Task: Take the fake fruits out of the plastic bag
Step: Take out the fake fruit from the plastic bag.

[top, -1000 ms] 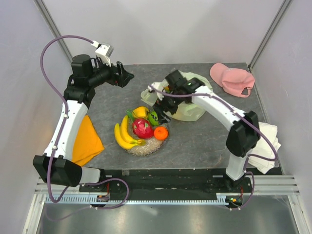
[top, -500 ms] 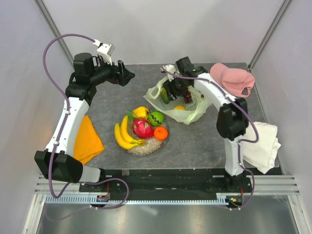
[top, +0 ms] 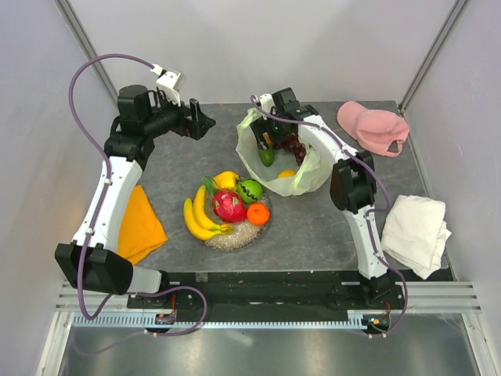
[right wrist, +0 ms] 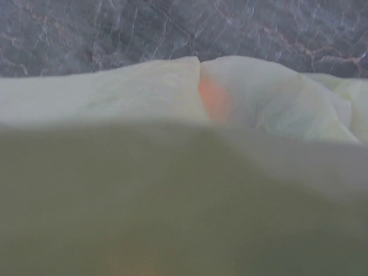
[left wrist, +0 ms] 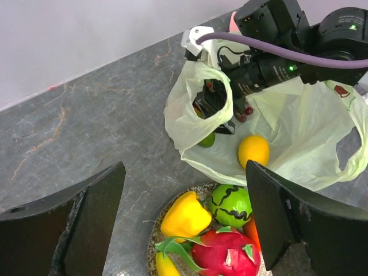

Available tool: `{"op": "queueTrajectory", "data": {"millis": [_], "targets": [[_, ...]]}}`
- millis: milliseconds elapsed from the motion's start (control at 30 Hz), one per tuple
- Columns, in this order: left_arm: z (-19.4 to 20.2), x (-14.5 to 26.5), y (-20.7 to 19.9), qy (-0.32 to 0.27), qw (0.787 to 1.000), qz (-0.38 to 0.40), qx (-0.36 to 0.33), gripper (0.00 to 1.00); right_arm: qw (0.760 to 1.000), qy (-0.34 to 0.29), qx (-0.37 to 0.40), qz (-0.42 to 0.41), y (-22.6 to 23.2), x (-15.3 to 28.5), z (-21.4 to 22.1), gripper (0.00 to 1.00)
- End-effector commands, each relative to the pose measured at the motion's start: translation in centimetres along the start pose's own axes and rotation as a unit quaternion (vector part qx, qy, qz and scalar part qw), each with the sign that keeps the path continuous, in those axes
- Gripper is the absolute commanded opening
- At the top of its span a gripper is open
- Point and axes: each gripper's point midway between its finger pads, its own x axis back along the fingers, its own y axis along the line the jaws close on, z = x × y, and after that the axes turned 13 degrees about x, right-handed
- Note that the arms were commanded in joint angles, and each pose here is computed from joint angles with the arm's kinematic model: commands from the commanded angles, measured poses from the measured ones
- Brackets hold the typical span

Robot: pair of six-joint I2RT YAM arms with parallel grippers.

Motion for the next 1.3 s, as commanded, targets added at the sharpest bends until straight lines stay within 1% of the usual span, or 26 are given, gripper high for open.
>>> {"op": "queueTrajectory", "data": {"millis": [0,33,100,233,267,300,333,433,467,533,567,633,667,800,833,867,933,967,1033,1067,1133,1167,1233,1267], "targets": [[-0.5,1.2,0.0,-0.008,0.999,-0.012,-0.030,0.93,1.000,-0.011,-0.004,0.007,-0.3,-2.9,-0.2,0.88],[-0.5,1.2,0.0,-0.009,0.999,-0.013,-0.030,0.93,1.000,-0.011,-0.003,0.007,-0.3,-3.0,-0.1,0.83],[-0.2,1.2,0.2,-0.005,0.999,-0.016,-0.029,0.93,1.000,-0.016,0.003,-0.001,0.0,-3.3,-0.4,0.79],[-0.2,1.2,0.2,-0.006,1.000,-0.015,-0.026,0.93,1.000,-0.012,0.007,0.001,0.3,-3.9,-0.2,0.79],[-0.2,1.2,0.1,-0.005,1.000,-0.014,-0.026,0.93,1.000,-0.008,0.011,0.004,0.5,-3.9,-0.2,0.77],[-0.3,1.2,0.1,-0.007,1.000,-0.013,-0.027,0.93,1.000,-0.008,0.015,0.006,0.4,-3.7,-0.3,0.73],[-0.5,1.3,0.0,-0.009,0.999,-0.012,-0.028,0.93,1.000,-0.009,0.018,0.007,0.5,-3.5,-0.4,0.60],[-0.7,1.3,-0.1,-0.012,0.999,-0.011,-0.028,0.93,0.999,-0.026,0.034,0.011,0.4,-0.7,-2.0,0.52],[-0.7,1.2,-0.1,-0.013,1.000,-0.009,-0.026,0.93,0.999,-0.036,0.036,0.015,0.1,1.4,-2.7,0.52],[-1.0,1.2,-0.2,-0.018,1.000,-0.007,-0.025,0.93,0.998,-0.053,0.044,0.009,0.5,3.8,-3.4,0.51],[-1.0,1.1,-0.3,-0.018,1.000,-0.004,-0.022,0.93,0.997,-0.061,0.050,0.014,0.7,6.3,-3.4,0.51],[-1.3,0.9,-0.3,-0.022,1.000,-0.002,-0.021,0.93,0.994,-0.073,0.078,0.021,0.9,8.6,-3.5,0.52],[-1.4,0.8,-0.4,-0.024,0.999,0.000,-0.021,0.93,0.994,-0.069,0.084,0.020,1.7,10.6,-2.8,0.52],[-2.1,0.4,-0.5,-0.029,0.999,0.007,-0.016,0.93,0.992,-0.058,0.115,0.002,4.0,14.9,0.1,0.53],[-2.3,0.4,-0.6,-0.032,0.999,0.009,-0.014,0.93,0.991,-0.051,0.118,-0.033,5.9,14.9,2.2,0.53],[-2.3,0.4,-0.7,-0.032,0.999,0.012,-0.014,0.93,0.987,-0.078,0.138,-0.034,6.7,17.4,1.6,0.53],[-2.5,0.3,-0.8,-0.033,0.999,0.016,-0.015,0.93,0.981,-0.088,0.148,-0.092,9.6,18.6,3.1,0.53],[-2.5,0.3,-1.0,-0.034,0.999,0.017,-0.002,0.93,0.975,-0.100,0.168,-0.108,10.9,20.5,3.3,0.52],[-2.7,0.5,-1.2,-0.037,0.999,0.019,-0.005,0.93,0.965,-0.111,0.194,-0.140,13.1,21.6,4.4,0.52],[-2.6,0.5,-1.1,-0.037,0.999,0.017,-0.004,0.93,0.954,-0.128,0.228,-0.145,15.0,22.8,3.7,0.52],[-2.5,0.7,-1.1,-0.039,0.999,0.016,-0.005,0.93,0.934,-0.139,0.289,-0.160,17.6,23.1,3.4,0.52],[-2.4,0.8,-1.2,-0.039,0.999,0.015,-0.006,0.93,0.917,-0.145,0.325,-0.182,20.4,22.9,3.2,0.52],[-2.4,1.0,-1.3,-0.040,0.999,0.015,-0.009,0.93,0.896,-0.146,0.366,-0.204,22.9,22.0,3.6,0.51],[-2.2,1.3,-1.4,-0.040,0.999,0.014,-0.011,0.93,0.878,-0.146,0.395,-0.228,25.5,21.2,3.7,0.51]]}}
